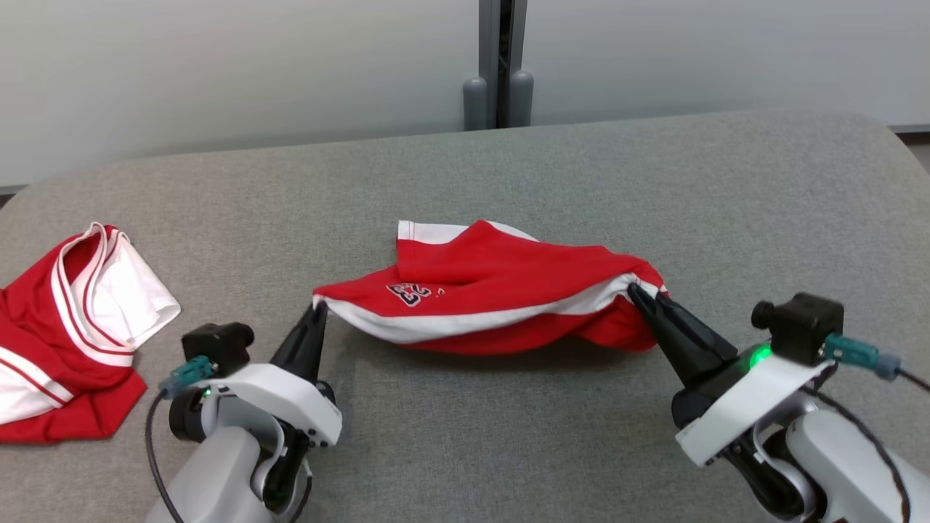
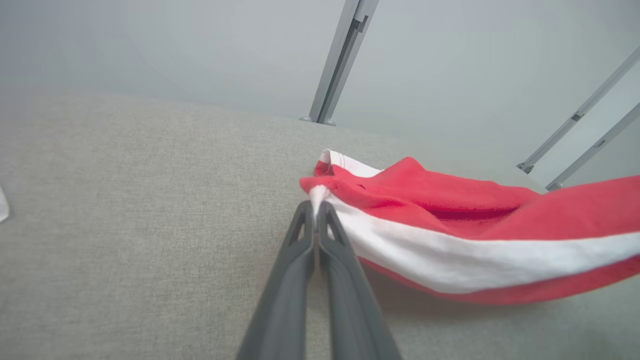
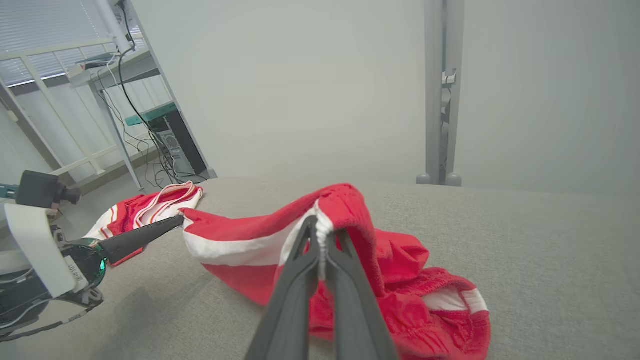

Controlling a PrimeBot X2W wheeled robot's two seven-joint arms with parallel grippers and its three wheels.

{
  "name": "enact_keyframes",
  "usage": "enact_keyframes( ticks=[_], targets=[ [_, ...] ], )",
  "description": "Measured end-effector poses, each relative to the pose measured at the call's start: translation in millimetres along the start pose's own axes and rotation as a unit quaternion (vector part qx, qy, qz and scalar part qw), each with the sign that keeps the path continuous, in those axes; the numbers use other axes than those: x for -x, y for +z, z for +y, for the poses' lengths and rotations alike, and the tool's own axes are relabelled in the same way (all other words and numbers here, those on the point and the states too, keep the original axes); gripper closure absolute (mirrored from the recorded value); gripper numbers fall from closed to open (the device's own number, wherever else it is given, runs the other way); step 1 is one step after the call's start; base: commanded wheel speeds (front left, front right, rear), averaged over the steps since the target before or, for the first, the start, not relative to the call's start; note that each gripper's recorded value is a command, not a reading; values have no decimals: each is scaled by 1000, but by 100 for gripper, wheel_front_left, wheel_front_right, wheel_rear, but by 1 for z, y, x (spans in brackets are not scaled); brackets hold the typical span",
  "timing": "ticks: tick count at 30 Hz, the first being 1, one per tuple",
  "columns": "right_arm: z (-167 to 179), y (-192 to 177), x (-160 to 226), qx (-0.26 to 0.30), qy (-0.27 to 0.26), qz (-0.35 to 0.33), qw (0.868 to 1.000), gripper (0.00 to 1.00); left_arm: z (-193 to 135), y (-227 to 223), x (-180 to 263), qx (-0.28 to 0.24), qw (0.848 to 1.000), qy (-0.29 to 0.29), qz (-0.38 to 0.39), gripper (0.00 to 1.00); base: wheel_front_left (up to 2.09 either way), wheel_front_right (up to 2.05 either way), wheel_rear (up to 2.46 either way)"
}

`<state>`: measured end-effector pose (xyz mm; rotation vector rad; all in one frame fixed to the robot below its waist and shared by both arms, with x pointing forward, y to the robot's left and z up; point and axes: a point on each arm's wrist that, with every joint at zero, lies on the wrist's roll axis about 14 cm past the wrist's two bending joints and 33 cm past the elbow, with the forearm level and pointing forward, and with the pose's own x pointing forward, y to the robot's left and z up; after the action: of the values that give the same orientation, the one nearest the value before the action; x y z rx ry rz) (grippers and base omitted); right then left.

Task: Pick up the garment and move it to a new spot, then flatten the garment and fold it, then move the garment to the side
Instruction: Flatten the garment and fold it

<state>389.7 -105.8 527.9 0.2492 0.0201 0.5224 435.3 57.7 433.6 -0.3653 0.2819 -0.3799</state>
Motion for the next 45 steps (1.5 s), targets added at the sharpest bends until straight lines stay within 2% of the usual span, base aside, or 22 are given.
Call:
enact_keyframes(
  ticks=[7,13,18,19,26,31,36,45],
  targets=[
    [16,45,-13,-64,37,-12,997,100,-2,60,4,43,995,6,-95,100,0,0,0],
    [28,85,-24,-108,73,-3,991,100,-2,116,8,87,981,7,-174,100,0,0,0],
    [36,128,-39,-113,98,-13,989,100,-8,168,5,92,971,-8,-221,100,0,0,0],
    [42,144,-45,-127,109,-16,986,100,-9,190,4,93,968,-12,-235,100,0,0,0],
    [56,193,-63,-134,134,-26,981,100,-25,251,7,83,960,-35,-266,100,0,0,0],
    [58,220,-71,-122,132,-47,983,100,-35,278,11,78,954,-47,-285,100,0,0,0],
    [57,243,-78,-156,129,-74,976,100,-41,293,16,90,948,-50,-300,100,0,0,0],
    [46,237,-91,-184,106,-60,975,100,-34,292,15,109,947,-40,-299,100,0,0,0]
  ],
)
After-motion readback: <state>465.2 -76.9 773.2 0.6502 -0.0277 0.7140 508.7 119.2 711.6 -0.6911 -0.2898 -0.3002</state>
